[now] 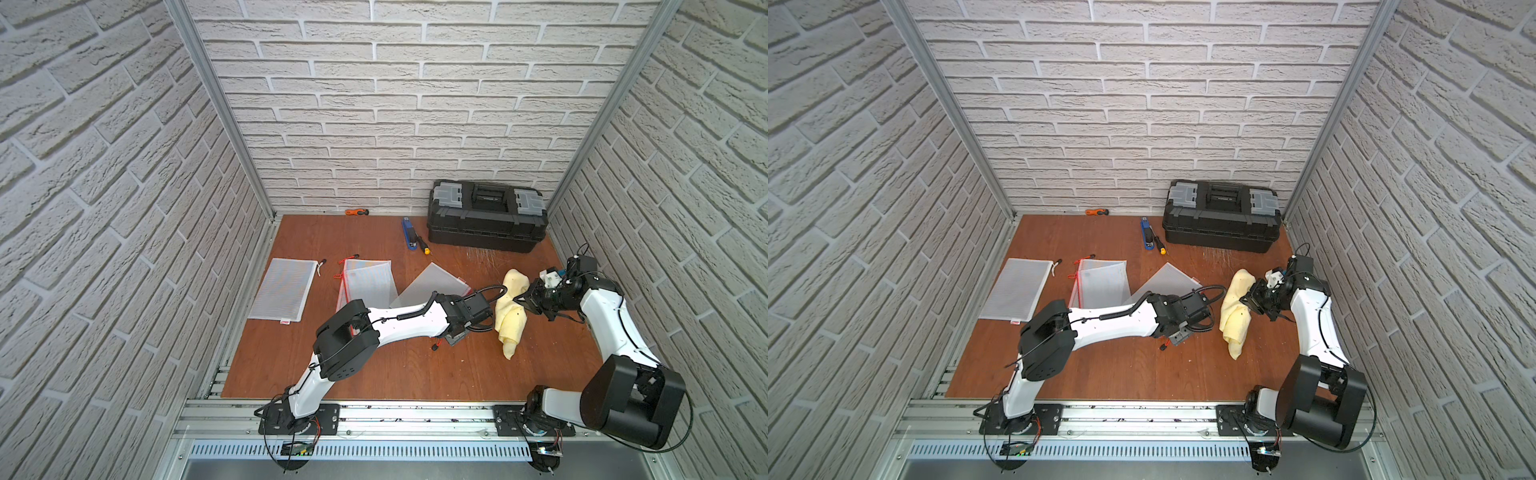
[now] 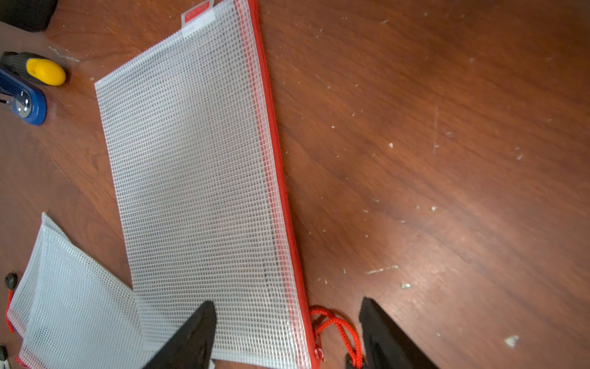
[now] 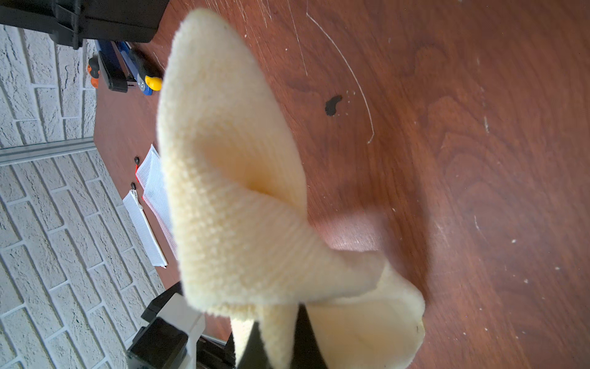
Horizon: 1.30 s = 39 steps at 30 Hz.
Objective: Wipe the document bag
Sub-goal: Pick up the document bag from the center of the board.
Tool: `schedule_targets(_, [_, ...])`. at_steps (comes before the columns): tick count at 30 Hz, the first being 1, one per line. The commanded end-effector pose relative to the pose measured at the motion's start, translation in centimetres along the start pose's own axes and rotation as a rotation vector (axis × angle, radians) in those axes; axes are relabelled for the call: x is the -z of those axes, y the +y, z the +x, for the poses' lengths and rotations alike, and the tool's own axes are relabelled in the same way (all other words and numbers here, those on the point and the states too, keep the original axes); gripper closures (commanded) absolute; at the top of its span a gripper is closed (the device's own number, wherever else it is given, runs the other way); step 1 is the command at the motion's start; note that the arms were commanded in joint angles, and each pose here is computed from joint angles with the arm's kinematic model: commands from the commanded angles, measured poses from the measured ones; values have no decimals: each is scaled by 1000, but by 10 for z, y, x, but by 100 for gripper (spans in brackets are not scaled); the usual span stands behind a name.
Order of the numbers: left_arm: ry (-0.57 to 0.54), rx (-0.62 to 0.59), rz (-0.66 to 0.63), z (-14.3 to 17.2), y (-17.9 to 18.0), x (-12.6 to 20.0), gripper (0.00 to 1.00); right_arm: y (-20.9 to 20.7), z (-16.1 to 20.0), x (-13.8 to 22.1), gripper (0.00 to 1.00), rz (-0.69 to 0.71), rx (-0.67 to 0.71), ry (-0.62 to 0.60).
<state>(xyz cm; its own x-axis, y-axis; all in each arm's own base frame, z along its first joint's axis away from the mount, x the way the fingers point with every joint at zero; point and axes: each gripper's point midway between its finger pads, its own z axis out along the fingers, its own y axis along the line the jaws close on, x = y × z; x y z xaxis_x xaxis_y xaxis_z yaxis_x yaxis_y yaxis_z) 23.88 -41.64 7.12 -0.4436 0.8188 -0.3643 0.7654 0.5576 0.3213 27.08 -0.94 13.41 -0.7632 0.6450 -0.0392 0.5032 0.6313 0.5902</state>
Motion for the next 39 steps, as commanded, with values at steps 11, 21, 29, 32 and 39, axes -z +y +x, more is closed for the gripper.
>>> schedule_targets(11, [150, -2, 8, 31, -1, -35, 41, 5, -3, -3, 98, -51, 6, -20])
schedule_targets(21, [180, -11, 24, 41, -4, -49, 64, 5, -1, -2, 98, -51, 9, -22])
schedule_targets(29, [140, 20, 3, 29, 6, -43, 100, 6, -2, 0, 98, -51, 13, -28])
schedule_targets(32, [86, 64, 4, 14, 19, -28, 100, 6, -2, -1, 98, -54, 10, -27])
schedule_targets(39, [-88, 238, -3, -23, 92, 49, 100, 6, -1, -3, 98, -58, 11, -22])
